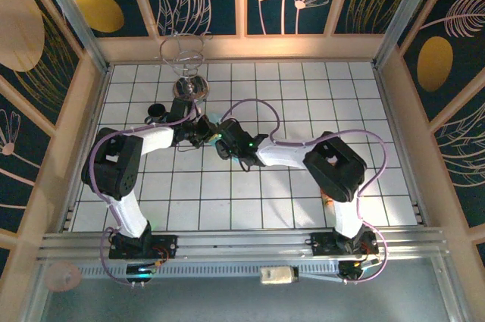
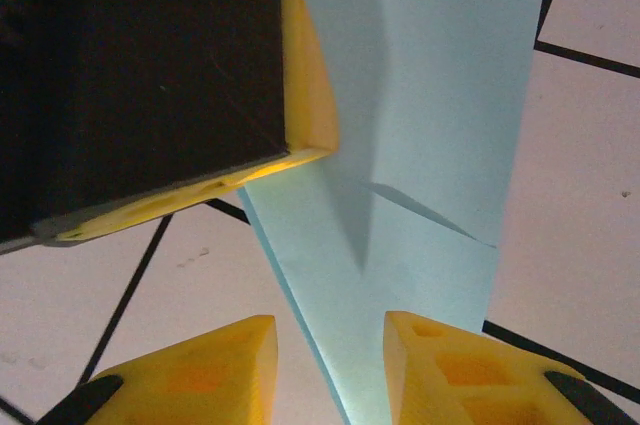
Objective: Fold a paper plane with a square sheet of paper (pick it up from the middle)
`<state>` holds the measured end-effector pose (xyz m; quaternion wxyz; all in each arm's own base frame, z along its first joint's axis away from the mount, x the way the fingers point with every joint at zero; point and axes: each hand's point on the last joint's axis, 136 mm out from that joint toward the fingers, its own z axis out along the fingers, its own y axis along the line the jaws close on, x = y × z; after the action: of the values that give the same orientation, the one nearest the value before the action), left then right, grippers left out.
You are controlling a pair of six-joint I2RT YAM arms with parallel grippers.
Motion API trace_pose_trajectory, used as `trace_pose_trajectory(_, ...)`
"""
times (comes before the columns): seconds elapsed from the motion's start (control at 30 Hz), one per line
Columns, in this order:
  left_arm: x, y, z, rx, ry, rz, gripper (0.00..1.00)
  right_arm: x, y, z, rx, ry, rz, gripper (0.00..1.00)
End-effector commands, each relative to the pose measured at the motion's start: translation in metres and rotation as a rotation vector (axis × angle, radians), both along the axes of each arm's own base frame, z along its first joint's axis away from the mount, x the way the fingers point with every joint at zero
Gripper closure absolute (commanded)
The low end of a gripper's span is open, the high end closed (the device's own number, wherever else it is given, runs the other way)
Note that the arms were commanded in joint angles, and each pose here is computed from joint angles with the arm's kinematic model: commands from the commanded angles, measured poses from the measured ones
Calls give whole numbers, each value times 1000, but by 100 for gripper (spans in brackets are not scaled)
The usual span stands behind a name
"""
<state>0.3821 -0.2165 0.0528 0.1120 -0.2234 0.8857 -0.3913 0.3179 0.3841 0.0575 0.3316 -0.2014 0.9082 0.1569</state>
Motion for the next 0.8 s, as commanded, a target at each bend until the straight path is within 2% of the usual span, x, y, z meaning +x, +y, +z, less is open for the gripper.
trace_pose_trajectory(0.0,1,-3,6,-14,-5,14,100,3,-3,-11,-78,-25,-17,66)
trace_pose_trajectory(0.33,-1,-5,7,-16,-3,10,100,5,-12,-25,-142,-31,-48,68)
trace_pose_trajectory(0.77,-2,-5,6,-11,0,3,100,6,-19,-25,-176,-54,-45,76)
